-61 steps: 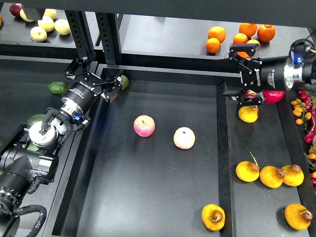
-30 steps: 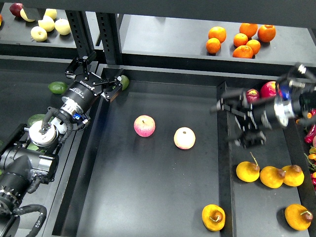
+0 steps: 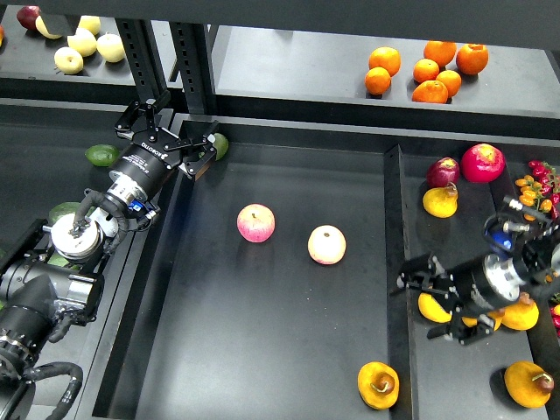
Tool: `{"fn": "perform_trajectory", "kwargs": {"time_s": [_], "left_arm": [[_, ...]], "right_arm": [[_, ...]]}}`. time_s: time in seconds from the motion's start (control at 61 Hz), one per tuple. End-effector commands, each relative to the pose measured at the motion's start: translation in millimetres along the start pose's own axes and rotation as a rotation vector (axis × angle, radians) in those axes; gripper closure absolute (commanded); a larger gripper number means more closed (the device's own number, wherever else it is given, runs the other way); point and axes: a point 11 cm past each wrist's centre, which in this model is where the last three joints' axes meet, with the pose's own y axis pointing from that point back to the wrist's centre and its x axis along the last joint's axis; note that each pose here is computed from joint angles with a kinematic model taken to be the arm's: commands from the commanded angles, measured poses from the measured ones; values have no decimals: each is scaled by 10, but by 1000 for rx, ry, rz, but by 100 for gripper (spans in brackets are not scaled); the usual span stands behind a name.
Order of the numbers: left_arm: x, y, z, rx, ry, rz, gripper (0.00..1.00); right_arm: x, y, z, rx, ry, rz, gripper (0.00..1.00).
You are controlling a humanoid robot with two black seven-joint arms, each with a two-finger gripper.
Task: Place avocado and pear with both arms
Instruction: 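Lower the right gripper onto the yellow pear nearest the robot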
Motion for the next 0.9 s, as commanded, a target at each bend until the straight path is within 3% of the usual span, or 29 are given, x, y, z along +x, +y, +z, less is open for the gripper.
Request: {"fn": "perform_trajectory", "kwargs": {"time_s": [0.0,0.886], "left_arm": [[-1,0,0,0,0,0,1],[-5,-13,-8,13,-23,5,1]], "right_arm": [[-50,-114,85,-25,12,-13,0],[-246,-514,271,-78,9,-78,0]]}}
